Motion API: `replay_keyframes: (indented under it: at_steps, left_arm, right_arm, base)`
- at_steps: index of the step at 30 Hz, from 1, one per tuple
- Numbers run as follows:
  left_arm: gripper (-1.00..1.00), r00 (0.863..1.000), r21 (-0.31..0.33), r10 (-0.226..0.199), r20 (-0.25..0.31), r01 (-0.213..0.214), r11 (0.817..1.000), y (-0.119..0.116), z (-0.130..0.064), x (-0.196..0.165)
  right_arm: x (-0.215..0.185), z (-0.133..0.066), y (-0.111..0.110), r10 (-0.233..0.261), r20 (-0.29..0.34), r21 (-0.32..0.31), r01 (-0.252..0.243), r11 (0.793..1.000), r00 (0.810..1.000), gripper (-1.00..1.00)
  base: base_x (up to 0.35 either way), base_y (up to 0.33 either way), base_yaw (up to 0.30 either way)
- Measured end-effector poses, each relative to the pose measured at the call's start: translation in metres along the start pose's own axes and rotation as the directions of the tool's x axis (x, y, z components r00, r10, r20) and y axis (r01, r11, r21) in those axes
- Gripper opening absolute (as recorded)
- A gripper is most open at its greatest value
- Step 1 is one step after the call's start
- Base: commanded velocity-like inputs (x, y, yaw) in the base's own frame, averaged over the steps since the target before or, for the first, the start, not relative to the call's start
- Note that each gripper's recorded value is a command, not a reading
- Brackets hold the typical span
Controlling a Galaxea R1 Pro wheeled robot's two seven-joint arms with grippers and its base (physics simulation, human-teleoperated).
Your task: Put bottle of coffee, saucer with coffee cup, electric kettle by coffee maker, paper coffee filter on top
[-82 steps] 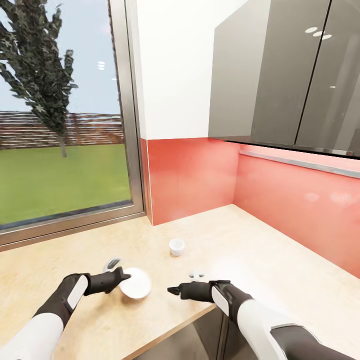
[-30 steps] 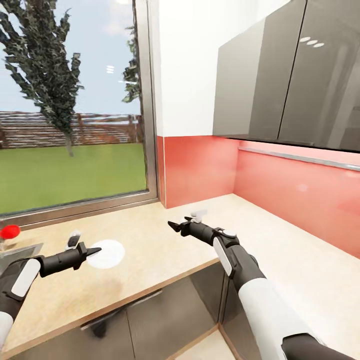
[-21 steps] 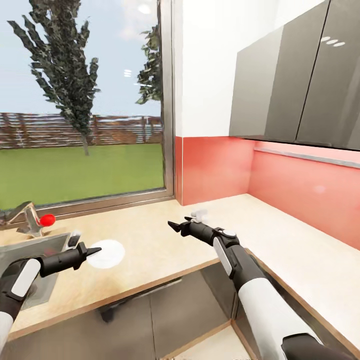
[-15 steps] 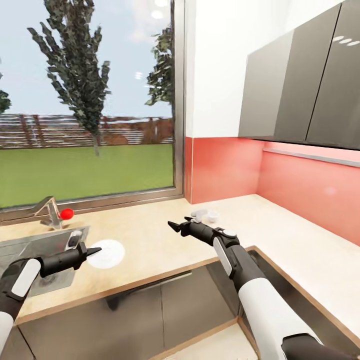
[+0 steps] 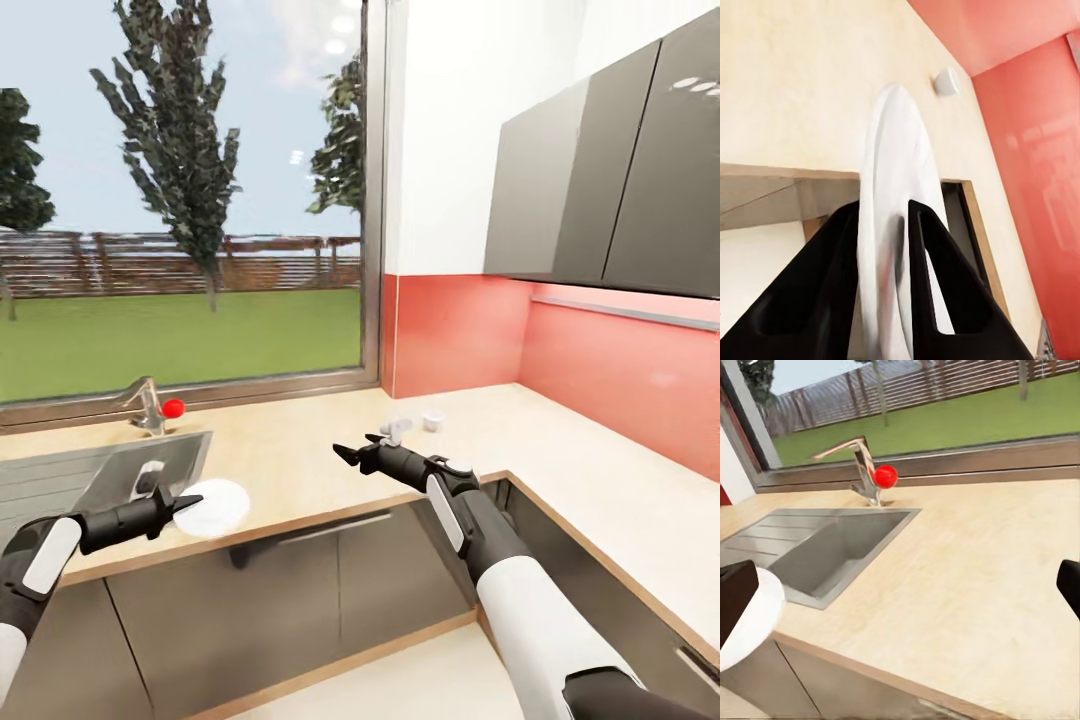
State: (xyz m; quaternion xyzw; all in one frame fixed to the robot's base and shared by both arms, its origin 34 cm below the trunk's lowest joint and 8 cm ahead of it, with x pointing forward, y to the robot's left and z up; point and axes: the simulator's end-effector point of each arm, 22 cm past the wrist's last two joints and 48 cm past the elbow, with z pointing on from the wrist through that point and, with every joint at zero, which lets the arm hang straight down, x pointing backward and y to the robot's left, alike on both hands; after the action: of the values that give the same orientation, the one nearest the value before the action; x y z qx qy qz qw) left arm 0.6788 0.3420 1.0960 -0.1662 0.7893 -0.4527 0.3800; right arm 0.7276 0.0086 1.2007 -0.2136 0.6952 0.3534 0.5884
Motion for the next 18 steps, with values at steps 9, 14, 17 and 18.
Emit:
replay_keyframes:
  at_steps: [9,14,17,18]
  left_arm:
    - [-1.0,1.0,-0.001,0.0,0.001,0.0,1.0,0.0002,-0.0007,-0.0006]
    - [-1.0,1.0,-0.001,0.001,0.002,-0.001,1.0,0.0001,-0.001,-0.0008]
    - [-1.0,1.0,-0.001,0.001,0.001,-0.001,1.0,0.0,-0.0011,-0.0004]
    - [-1.0,1.0,-0.002,0.001,0.0,-0.001,1.0,0.0002,-0.0012,-0.0002]
  right_arm:
    - [0.0,-0.0001,0.0001,0.0,0.0,0.0,0.0,1.0,1.0,1.0]
    - [-0.0003,-0.0002,0.0002,-0.001,0.0,0.0,0.001,1.0,1.0,1.0]
    - [-0.0004,-0.0003,0.0004,-0.001,0.0,0.0,0.001,1.0,1.0,1.0]
    - [-0.0002,-0.0003,0.0005,-0.001,0.0,0.0,0.001,1.0,1.0,1.0]
  base:
    - [-0.315,0.121,0.0]
    - [-0.253,0.201,0.0]
    - [-0.073,0.061,0.0]
    - [-0.028,0.023,0.0]
